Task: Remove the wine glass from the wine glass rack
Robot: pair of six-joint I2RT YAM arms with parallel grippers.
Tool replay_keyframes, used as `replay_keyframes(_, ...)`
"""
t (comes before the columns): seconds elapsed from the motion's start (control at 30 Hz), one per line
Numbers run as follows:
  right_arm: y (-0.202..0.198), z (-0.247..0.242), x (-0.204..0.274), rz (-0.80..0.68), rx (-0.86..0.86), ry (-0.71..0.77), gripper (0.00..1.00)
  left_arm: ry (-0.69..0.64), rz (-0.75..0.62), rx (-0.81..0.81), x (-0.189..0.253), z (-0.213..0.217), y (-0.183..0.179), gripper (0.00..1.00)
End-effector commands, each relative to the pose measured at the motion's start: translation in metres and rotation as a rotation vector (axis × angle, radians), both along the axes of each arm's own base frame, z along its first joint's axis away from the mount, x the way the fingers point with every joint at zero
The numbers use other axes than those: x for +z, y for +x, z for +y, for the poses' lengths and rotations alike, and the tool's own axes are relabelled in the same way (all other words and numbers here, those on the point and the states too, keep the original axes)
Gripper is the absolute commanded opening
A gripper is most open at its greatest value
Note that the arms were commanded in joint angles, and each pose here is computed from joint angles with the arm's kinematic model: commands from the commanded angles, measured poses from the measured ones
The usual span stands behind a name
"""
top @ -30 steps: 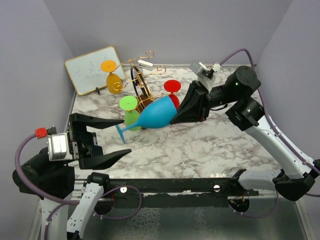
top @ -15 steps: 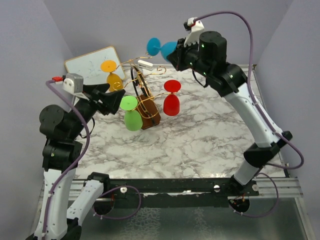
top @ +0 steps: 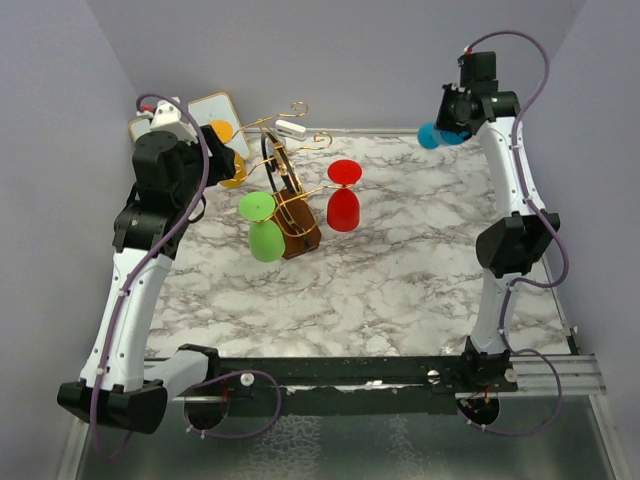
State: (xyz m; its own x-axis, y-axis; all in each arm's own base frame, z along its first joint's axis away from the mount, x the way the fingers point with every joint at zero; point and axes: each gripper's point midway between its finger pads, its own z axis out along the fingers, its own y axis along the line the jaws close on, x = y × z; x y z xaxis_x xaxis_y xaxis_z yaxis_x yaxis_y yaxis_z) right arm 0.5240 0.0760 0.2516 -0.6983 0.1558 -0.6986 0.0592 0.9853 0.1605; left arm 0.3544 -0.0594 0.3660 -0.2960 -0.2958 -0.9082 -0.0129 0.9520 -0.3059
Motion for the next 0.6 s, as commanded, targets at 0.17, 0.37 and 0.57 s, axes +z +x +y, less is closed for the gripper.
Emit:
replay_keyframes(0.17,-0.066,0.022,-0.006,0.116,0.062,-0.050,0.01,0.046,0.131,0.165,-0.017,0.045,0.032,0.63)
replay_keyframes(0.37,-0.073,0.029,-0.022,0.179,0.096,-0.094,0.01,-0.044,0.171,0.176,-0.036,0.066,0.055,0.65)
replay_keyframes(0.57,-0.077,0.039,-0.049,0.240,0.119,-0.127,0.01,-0.122,0.192,0.208,-0.046,0.091,0.069,0.68)
